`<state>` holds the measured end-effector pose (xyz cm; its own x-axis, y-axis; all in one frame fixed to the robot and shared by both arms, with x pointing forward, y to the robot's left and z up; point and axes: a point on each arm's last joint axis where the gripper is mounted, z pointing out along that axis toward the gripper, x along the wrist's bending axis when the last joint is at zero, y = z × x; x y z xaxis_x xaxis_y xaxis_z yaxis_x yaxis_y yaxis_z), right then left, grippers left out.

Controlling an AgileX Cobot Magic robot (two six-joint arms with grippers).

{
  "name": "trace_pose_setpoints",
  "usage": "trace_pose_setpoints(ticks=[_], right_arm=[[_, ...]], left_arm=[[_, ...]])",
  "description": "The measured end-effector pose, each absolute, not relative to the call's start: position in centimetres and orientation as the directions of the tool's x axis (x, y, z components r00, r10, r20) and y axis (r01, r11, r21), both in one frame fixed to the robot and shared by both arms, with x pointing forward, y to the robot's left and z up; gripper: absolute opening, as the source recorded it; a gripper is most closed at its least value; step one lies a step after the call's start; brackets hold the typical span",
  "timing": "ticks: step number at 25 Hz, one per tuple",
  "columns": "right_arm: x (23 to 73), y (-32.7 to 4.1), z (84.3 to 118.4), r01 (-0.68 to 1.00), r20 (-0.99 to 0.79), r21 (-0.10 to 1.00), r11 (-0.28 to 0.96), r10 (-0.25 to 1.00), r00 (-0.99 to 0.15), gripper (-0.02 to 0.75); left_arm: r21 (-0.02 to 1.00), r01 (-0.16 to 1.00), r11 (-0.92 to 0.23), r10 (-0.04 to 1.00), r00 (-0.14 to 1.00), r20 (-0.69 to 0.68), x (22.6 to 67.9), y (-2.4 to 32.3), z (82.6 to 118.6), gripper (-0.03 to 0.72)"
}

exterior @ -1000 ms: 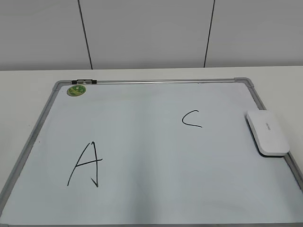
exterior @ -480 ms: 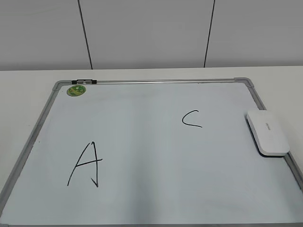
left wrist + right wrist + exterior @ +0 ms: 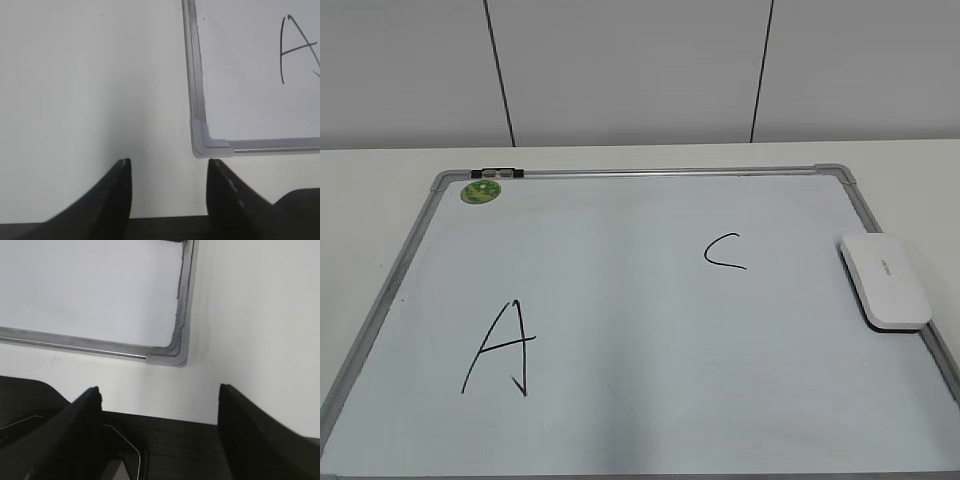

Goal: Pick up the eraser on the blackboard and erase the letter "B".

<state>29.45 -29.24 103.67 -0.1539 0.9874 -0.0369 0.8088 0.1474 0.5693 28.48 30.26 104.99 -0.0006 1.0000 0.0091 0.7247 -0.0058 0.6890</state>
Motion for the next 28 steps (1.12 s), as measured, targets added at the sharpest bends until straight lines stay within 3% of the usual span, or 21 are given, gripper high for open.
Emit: trace_pose_setpoints(ticks=[5, 16, 28], right_arm=[[27.9, -29.7, 104.2, 0.750, -0.029, 0.651, 0.119, 0.991, -0.132, 0.534], [24.1, -30.5, 104.6, 0.587, -0.011, 0.810, -0.008, 1.000, 0.029, 0.534], [22.8, -30.5, 104.5, 0.514, -0.006, 0.857, -0.016, 0.999, 0.041, 0.534]], left_arm=[[0.759, 0.651, -0.002, 1.000, -0.001, 0.004, 26.8, 30.3, 105.4, 0.364], [0.833, 0.553, 0.001, 1.000, -0.001, 0.000, 24.7, 30.4, 105.6, 0.354], [0.875, 0.484, 0.004, 1.000, -0.001, -0.003, 23.3, 30.4, 105.5, 0.345]])
